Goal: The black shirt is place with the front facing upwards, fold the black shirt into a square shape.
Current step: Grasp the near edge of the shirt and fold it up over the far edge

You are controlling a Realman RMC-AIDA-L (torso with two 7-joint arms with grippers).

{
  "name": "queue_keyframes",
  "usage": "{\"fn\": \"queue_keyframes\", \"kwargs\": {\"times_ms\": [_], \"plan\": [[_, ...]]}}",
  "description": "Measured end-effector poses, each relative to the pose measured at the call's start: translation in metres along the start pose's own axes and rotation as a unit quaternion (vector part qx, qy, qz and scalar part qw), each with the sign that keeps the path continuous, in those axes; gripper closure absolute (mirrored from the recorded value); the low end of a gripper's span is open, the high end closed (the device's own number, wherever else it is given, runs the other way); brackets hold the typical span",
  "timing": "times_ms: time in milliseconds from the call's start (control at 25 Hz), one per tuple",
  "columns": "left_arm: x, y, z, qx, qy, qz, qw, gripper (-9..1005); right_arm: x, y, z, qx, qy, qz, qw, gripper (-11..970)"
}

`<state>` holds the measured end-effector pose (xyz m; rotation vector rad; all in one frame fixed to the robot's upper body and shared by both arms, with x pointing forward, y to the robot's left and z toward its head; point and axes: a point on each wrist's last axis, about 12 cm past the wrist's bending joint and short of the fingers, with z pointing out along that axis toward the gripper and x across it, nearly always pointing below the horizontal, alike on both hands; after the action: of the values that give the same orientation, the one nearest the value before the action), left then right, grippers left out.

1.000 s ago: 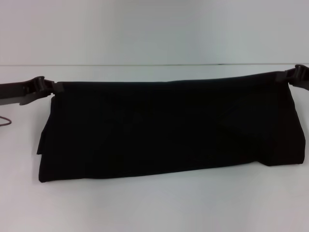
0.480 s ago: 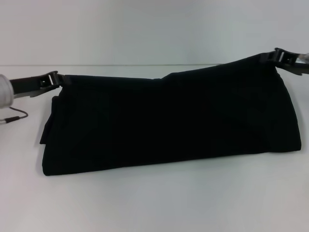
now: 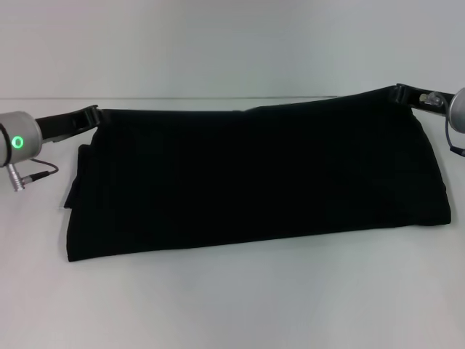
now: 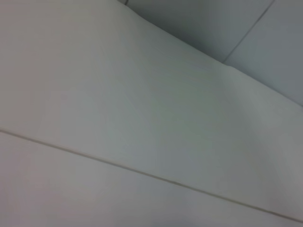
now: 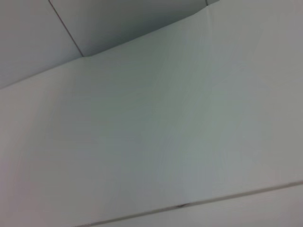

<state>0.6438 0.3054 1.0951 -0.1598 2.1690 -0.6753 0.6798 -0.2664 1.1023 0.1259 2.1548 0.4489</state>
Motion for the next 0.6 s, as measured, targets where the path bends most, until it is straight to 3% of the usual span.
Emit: {"fn": "queue_keyframes", "kwargs": {"times_ms": [360, 480, 560, 600], "plan": [[0.008, -0.007, 0.016, -0.044, -0.041, 0.006, 0.998, 887, 0.006, 0.015, 0.007, -0.018, -0.033, -0.032, 0.999, 792], [0.011, -0.006, 0.018, -0.051, -0.039, 0.004, 0.998, 885, 0.009, 0.015, 0.008, -0.019, -0.032, -0.031, 0.999, 593], [0.012, -0.005, 0.018, -0.056, -0.040, 0.003, 0.998, 883, 0.011, 0.013, 0.007, -0.017, -0.030, -0.028, 0.999, 574], [0.012, -0.003, 0.018, -0.058, -0.041, 0.001, 0.997, 810, 0.012, 0.011, 0.007, -0.014, -0.029, -0.023, 0.999, 564]]}}
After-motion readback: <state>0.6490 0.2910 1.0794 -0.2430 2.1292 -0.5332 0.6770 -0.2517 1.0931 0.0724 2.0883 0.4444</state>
